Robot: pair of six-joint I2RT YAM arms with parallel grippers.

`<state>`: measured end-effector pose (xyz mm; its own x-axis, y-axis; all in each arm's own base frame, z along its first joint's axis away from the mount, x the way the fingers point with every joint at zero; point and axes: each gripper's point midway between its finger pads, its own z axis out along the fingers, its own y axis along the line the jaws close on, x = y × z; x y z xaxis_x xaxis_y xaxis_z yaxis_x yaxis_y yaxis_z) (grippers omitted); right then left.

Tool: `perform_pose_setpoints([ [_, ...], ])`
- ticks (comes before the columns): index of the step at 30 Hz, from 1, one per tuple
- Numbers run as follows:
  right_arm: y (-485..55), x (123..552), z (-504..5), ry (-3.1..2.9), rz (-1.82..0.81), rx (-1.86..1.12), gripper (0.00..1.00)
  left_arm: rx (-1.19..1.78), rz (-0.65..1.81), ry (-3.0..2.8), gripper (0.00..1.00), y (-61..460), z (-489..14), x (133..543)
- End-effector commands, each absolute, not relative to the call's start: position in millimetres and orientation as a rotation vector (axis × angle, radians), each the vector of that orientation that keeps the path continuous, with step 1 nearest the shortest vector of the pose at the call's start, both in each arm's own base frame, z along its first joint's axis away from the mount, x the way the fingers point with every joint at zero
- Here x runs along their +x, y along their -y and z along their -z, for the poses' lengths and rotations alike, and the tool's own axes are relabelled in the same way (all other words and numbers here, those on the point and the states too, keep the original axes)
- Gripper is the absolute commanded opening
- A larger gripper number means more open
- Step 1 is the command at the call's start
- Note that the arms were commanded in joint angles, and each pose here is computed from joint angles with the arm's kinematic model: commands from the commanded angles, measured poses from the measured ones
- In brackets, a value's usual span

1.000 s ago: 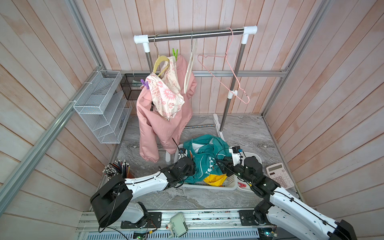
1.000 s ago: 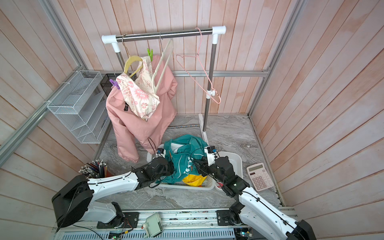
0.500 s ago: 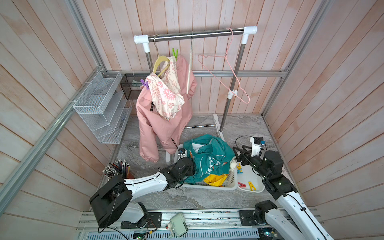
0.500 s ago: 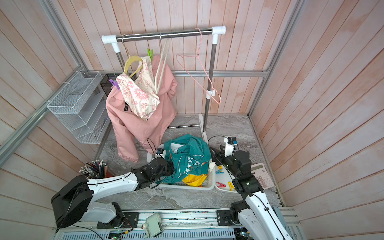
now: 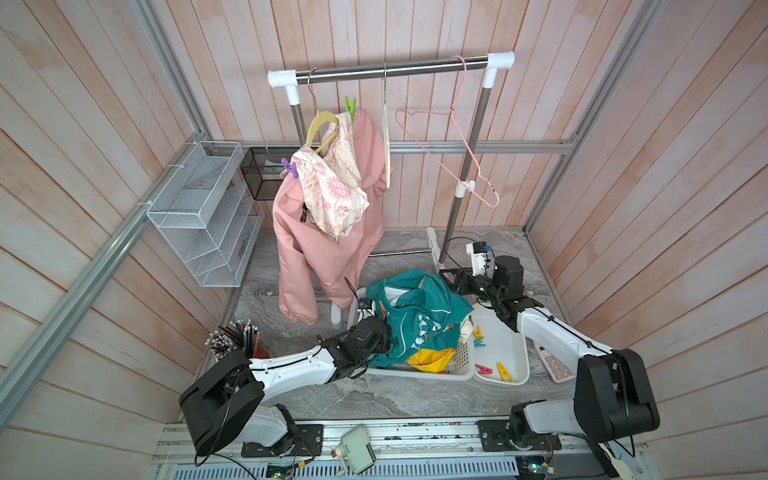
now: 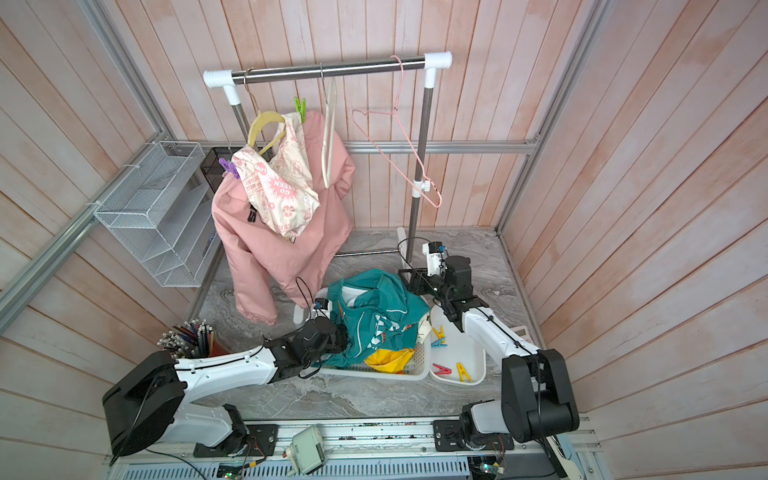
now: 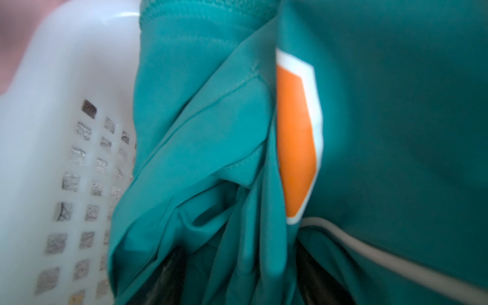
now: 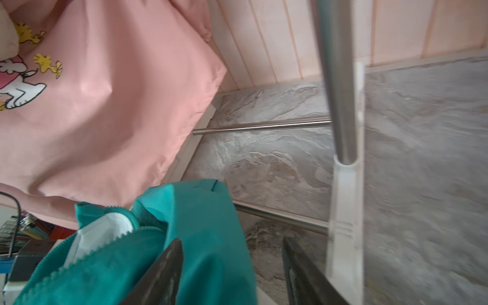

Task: Remove the clothespins securing jackets to the hanger
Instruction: Adjust the jacket in the basket.

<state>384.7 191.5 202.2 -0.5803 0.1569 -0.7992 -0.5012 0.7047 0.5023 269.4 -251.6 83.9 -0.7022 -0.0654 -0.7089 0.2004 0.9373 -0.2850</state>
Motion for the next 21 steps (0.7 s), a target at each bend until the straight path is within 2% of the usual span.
perform_pose_setpoints([
  [1, -222, 384, -212, -1.971, -0.950, -0.391, 0.60, 0.163, 0.374, -2.377, 0.67, 246, -68, 257],
  [6, -234, 377, -193, -2.020, -0.958, -0.411, 0.56, 0.167, 0.366, -2.359, 0.67, 244, -74, 258],
  [10, -243, 362, -182, -2.053, -0.976, -0.467, 0.46, 0.168, 0.375, -2.337, 0.67, 245, -81, 261],
  [17, -274, 299, -169, -2.089, -1.006, -0.697, 0.35, 0.166, 0.358, -2.316, 0.67, 244, -86, 265],
  [21, -274, 267, -147, -2.168, -0.977, -0.748, 0.24, 0.161, 0.351, -2.311, 0.67, 242, -87, 265],
])
